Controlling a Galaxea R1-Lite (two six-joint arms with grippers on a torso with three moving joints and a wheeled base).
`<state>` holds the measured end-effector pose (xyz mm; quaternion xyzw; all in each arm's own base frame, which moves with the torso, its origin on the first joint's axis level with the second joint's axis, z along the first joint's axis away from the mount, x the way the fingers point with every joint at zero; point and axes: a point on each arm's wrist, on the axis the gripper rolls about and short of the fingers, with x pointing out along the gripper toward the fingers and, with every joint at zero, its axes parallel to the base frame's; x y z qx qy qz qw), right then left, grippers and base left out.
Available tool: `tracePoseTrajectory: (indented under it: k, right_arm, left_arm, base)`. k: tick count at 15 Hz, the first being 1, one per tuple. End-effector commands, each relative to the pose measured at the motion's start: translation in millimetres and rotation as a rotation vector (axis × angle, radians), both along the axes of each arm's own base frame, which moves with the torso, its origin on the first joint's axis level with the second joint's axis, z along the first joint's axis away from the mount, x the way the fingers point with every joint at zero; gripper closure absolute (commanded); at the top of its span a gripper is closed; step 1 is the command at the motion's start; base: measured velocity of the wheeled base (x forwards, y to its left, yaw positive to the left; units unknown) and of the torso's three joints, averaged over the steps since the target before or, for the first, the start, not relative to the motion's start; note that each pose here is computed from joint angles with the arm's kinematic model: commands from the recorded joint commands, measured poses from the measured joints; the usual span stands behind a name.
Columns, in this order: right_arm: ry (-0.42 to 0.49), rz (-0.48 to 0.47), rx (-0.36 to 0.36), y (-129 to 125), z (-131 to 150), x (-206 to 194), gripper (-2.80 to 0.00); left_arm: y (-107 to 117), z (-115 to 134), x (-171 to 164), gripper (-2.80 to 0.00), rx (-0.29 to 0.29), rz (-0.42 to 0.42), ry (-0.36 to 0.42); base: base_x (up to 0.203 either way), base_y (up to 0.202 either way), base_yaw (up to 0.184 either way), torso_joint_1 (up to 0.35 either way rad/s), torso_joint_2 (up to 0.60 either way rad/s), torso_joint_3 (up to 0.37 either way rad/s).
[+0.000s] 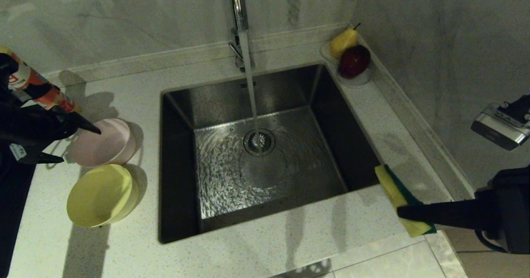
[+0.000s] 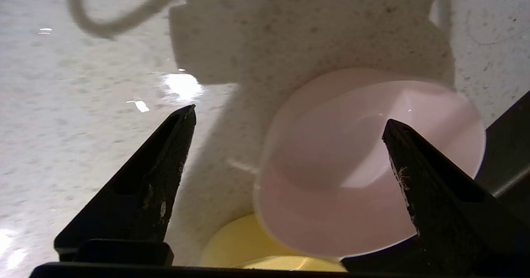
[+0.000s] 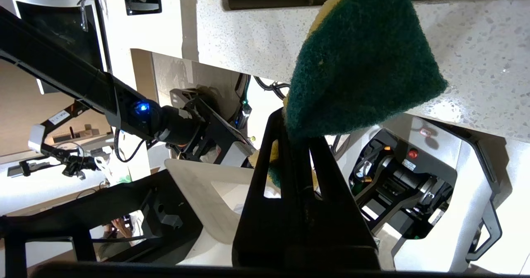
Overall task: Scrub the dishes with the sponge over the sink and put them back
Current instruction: Wash the bowl
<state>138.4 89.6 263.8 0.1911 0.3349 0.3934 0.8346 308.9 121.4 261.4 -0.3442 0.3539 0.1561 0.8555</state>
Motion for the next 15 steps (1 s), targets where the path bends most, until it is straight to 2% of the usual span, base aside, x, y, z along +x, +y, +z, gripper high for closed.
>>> tracePoseTrajectory:
  k: [1,5,11,12,15]
  right_arm:
    - [0.009,0.002,-0.002,1,-1,1,0.0]
    - [0.014,0.001,-0.003,1,-2,2,0.0]
    - [0.004,-0.001,0.004,0,-2,0,0.0]
    - [0.003,0.0,0.004,0,-2,0,0.0]
    - [0.001,0.0,0.006,-1,-2,-1,0.0]
  left_arm:
    - [0,-5,7,-2.8,-0.011,0.001,0.012]
    - [5,-17,18,-2.8,-0.021,0.013,0.043]
    - [5,-17,19,-2.8,-0.027,0.018,0.044]
    - [5,-16,18,0.0,-0.028,0.02,0.044]
    - [6,-17,19,0.0,-0.032,0.025,0.046]
  base:
    - [0.0,0.0,0.0,0.0,0.0,0.0]
    - [0.0,0.0,0.0,0.0,0.0,0.0]
    - [0.0,0.0,0.0,0.0,0.0,0.0]
    - [0.0,0.0,0.0,0.0,0.0,0.0]
    - [0.0,0.0,0.0,0.0,0.0,0.0]
